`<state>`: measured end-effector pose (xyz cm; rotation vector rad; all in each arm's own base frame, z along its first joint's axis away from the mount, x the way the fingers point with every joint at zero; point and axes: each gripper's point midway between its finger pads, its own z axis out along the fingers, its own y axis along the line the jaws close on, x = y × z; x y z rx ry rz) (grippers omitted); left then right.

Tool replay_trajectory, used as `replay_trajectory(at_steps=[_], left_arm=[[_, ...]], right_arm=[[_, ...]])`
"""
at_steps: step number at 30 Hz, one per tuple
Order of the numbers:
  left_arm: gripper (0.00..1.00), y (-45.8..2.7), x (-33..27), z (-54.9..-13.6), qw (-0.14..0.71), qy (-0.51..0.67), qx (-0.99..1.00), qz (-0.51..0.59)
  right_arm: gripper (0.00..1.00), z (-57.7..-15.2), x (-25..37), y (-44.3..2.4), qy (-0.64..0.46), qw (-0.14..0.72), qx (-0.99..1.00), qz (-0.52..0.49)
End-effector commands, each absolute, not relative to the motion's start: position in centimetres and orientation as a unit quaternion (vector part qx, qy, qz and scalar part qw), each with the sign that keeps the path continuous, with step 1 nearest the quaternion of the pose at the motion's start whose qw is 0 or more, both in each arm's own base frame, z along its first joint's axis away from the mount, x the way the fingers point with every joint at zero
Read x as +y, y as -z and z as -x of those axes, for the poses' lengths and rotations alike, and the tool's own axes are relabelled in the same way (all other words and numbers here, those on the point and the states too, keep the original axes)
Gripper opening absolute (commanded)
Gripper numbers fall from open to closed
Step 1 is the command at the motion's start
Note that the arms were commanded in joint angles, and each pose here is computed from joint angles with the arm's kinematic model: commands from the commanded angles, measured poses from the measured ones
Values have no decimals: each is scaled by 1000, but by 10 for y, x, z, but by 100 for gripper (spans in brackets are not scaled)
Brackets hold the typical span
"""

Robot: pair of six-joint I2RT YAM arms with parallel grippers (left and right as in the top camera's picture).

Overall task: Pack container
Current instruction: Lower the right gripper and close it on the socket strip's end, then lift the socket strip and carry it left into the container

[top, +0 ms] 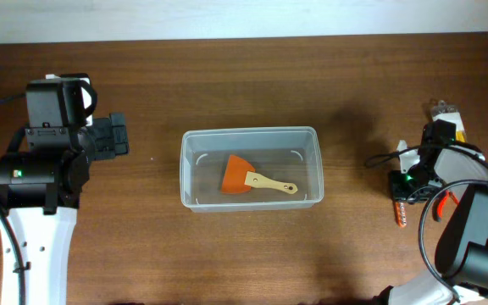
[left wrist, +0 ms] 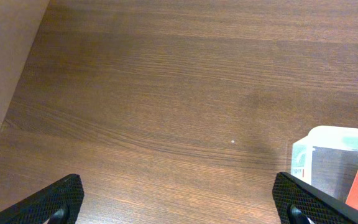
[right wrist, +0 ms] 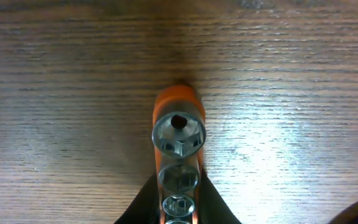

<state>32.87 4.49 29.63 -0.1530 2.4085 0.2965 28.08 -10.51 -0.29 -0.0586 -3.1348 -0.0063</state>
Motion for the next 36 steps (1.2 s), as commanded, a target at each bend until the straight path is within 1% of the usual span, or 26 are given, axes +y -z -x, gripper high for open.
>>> replay_trajectory(at_steps=[1,9,13,14,21,24,28,36], left_arm=[[99,-306,47,-329,359,-118,923,67],[99,-306,47,-329,359,-118,923,67],[99,-306,47,-329,359,-118,923,67],[99,-306,47,-329,359,-118,923,67],[99,-306,47,-329,359,-118,923,67],[99,-306,47,-329,359,-118,923,67],[99,-306,47,-329,359,-118,923,67],[99,-306,47,-329,359,-118,923,67]], right_arm=[[14,-292,-112,-3,-6,0,-1000,18],[13,-324,-124,-52,-16,-27,-999,18],[13,-336,-129,-86,-20,-38,-999,18],[12,-340,-129,-101,-21,-42,-999,17],[12,-353,-104,-159,-22,-55,-998,-31],[12,-364,-77,-178,-24,-70,-995,-70],[13,-377,-27,-193,-25,-88,-982,-162],[13,-373,75,-195,-25,-96,-918,-383]])
